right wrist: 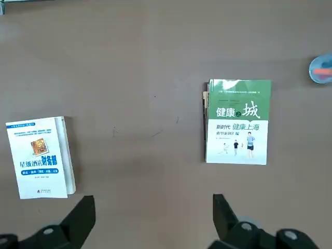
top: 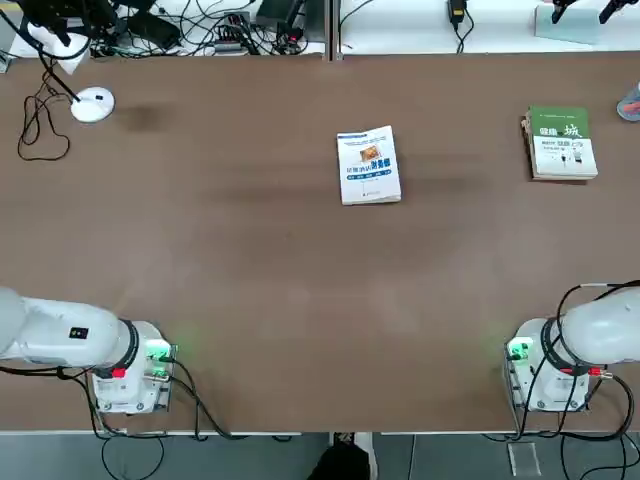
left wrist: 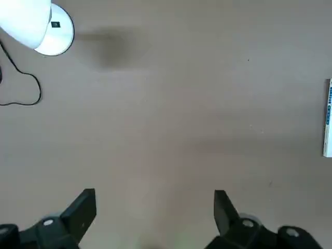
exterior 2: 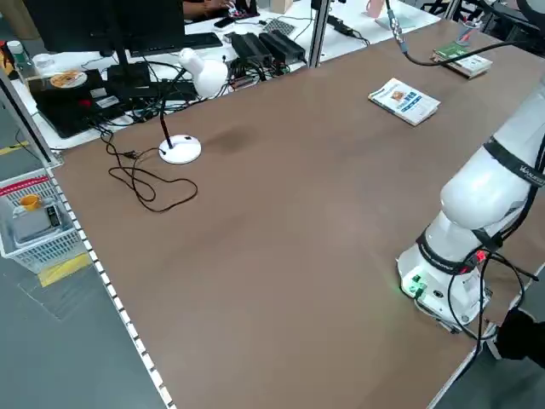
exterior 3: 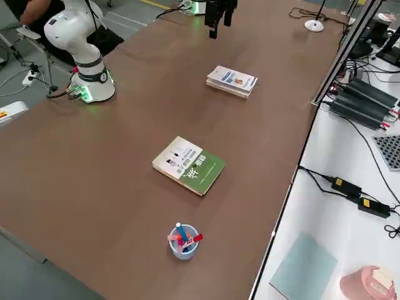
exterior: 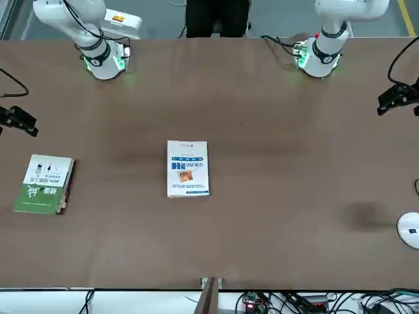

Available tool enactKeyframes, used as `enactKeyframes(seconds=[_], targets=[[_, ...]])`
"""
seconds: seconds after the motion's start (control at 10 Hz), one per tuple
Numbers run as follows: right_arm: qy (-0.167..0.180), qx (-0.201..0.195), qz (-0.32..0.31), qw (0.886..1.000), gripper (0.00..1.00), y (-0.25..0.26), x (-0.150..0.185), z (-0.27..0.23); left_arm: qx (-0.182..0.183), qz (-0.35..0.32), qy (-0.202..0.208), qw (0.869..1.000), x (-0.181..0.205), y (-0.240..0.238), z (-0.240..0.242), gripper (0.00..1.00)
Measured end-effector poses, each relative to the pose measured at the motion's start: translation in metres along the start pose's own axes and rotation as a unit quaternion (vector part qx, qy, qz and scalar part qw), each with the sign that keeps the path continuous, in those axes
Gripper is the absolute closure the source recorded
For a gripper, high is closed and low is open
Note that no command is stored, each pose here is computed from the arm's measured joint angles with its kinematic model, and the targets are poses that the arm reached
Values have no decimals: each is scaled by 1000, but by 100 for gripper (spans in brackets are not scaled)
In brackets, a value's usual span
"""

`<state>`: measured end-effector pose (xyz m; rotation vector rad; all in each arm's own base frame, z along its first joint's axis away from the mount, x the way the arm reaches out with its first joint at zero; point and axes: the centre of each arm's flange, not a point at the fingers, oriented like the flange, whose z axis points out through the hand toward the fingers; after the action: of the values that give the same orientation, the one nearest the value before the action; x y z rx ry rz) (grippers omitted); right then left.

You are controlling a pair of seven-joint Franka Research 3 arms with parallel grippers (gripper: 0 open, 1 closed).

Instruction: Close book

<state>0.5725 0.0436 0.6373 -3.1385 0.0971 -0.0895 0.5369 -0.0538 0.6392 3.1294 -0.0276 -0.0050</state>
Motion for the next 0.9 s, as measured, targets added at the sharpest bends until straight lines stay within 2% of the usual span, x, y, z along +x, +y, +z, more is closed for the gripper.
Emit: enactKeyframes(seconds=[0.9], targets=[[0, 0, 0, 1000, 0, 0, 0, 0, 0, 2, -3, 1000, 3, 3, 3, 0]])
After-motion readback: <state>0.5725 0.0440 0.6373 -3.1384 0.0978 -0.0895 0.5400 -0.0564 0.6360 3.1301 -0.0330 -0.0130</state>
